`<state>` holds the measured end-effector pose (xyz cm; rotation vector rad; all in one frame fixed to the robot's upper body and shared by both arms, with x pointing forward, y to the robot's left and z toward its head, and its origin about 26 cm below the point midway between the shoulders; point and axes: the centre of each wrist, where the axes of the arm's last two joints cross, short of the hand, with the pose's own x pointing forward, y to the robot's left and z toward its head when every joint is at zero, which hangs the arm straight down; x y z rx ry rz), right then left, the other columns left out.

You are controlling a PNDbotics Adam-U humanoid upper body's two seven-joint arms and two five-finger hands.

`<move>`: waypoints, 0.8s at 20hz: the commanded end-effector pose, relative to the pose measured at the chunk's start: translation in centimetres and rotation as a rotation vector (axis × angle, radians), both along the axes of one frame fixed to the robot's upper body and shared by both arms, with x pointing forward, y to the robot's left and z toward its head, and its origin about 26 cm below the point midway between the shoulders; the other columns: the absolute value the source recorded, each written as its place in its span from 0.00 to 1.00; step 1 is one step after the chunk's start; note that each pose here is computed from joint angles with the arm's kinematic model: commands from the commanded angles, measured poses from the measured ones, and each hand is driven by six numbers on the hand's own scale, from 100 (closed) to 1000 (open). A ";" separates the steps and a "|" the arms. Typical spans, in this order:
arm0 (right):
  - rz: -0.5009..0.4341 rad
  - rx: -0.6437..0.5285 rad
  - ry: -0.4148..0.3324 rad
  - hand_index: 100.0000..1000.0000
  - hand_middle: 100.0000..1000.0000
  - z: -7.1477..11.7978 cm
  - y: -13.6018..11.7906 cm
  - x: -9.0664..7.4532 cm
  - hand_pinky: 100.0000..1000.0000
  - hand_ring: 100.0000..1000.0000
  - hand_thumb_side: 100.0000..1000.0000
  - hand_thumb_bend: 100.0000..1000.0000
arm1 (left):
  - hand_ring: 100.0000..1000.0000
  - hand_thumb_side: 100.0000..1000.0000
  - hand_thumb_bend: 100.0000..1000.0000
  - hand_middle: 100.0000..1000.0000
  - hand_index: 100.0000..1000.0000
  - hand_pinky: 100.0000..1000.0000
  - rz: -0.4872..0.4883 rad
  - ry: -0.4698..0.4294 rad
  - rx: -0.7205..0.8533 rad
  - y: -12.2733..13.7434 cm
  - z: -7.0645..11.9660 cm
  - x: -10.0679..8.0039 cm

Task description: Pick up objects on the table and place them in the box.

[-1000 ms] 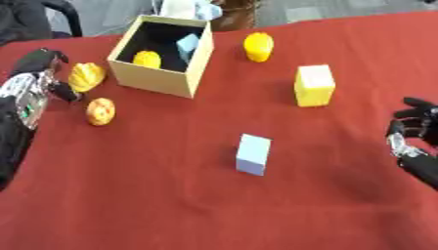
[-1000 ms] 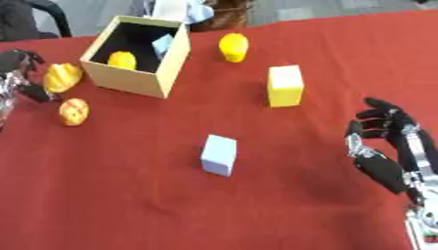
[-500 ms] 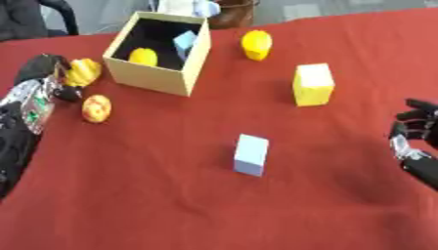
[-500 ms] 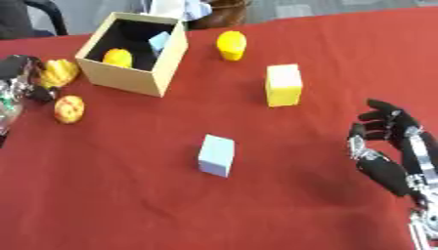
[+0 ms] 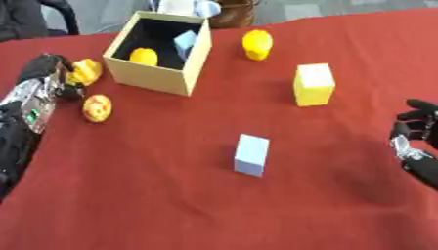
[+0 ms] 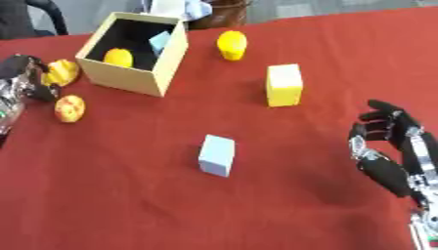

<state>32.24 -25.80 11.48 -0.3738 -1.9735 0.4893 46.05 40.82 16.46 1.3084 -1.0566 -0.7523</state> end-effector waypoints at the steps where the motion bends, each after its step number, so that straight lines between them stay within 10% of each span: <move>1: -0.001 -0.002 -0.021 0.84 0.63 0.6 -0.3 -0.1 0.61 0.64 0.25 0.00 | 0.29 0.00 0.17 0.24 0.44 0.41 -0.010 -0.076 0.029 1.1 3.2 -0.3; 9: -0.007 0.001 -0.012 0.84 0.63 0.3 -0.4 -0.2 0.61 0.64 0.25 0.00 | 0.29 0.00 0.18 0.22 0.44 0.40 -0.057 -0.198 0.057 1.2 7.8 -1.2; 10: -0.008 0.001 -0.011 0.84 0.63 0.2 -0.5 -0.2 0.61 0.64 0.25 0.00 | 0.29 0.03 0.03 0.22 0.44 0.40 -0.067 -0.225 0.068 1.0 8.7 -1.3; 11: -0.008 0.002 -0.010 0.84 0.63 0.2 -0.5 -0.2 0.61 0.64 0.25 0.00 | 0.29 0.00 0.18 0.22 0.44 0.40 -0.078 -0.251 0.077 0.7 9.6 -1.4; 16: -0.005 0.001 -0.008 0.84 0.63 0.1 -0.4 -0.3 0.61 0.64 0.26 0.00 | 0.30 0.00 0.17 0.23 0.44 0.41 -0.158 -0.340 0.090 -2.2 12.6 -1.1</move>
